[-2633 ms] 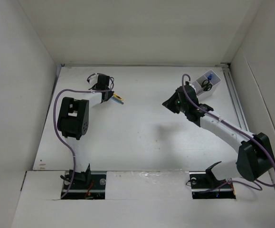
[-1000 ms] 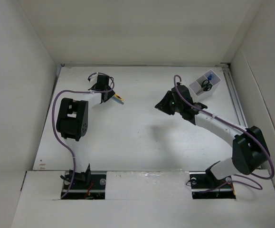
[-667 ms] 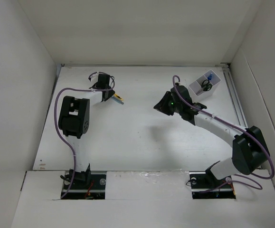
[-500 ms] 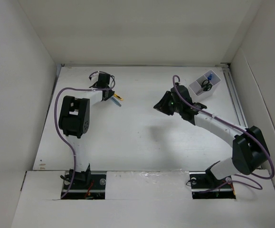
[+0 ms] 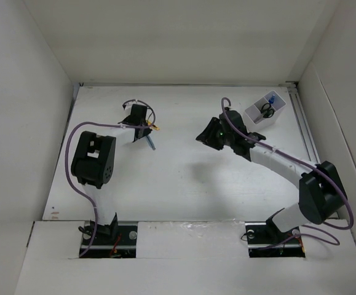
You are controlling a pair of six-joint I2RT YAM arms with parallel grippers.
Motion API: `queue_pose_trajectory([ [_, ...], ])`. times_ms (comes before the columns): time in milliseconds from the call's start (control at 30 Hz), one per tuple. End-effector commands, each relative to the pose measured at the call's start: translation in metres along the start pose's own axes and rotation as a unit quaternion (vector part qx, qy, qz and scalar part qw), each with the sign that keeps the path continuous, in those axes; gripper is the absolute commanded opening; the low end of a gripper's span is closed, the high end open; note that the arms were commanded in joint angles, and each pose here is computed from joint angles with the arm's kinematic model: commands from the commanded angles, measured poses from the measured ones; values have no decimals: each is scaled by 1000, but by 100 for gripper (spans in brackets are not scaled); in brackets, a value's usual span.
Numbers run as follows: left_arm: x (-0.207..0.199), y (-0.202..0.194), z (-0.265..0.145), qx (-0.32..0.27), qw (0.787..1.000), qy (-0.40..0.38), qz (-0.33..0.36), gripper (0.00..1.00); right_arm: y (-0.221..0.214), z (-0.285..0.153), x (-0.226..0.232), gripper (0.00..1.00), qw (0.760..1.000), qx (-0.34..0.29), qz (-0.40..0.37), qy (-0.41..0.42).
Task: Sort the stationery into containers
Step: Pick up the pen from the center of the board.
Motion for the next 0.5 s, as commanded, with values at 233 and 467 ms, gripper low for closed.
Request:
queue_pose_trajectory([
  [233, -43, -62, -52, 32, 984, -122, 127, 0, 5, 11, 19, 50, 1000, -8, -10, 21],
  [467, -57, -54, -76, 12, 973, -197, 123, 0, 9, 21, 27, 55, 999, 14, 10, 44],
])
Point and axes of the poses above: each gripper's point midway between its finger pads, its own z axis out along the fingers, its own x axis along the line the jaws close on, y = z × x, the point moved 5 cm from there along -z, back along the fingers, and after that the axes turned 10 degrees about z, right-handed, at the moved point
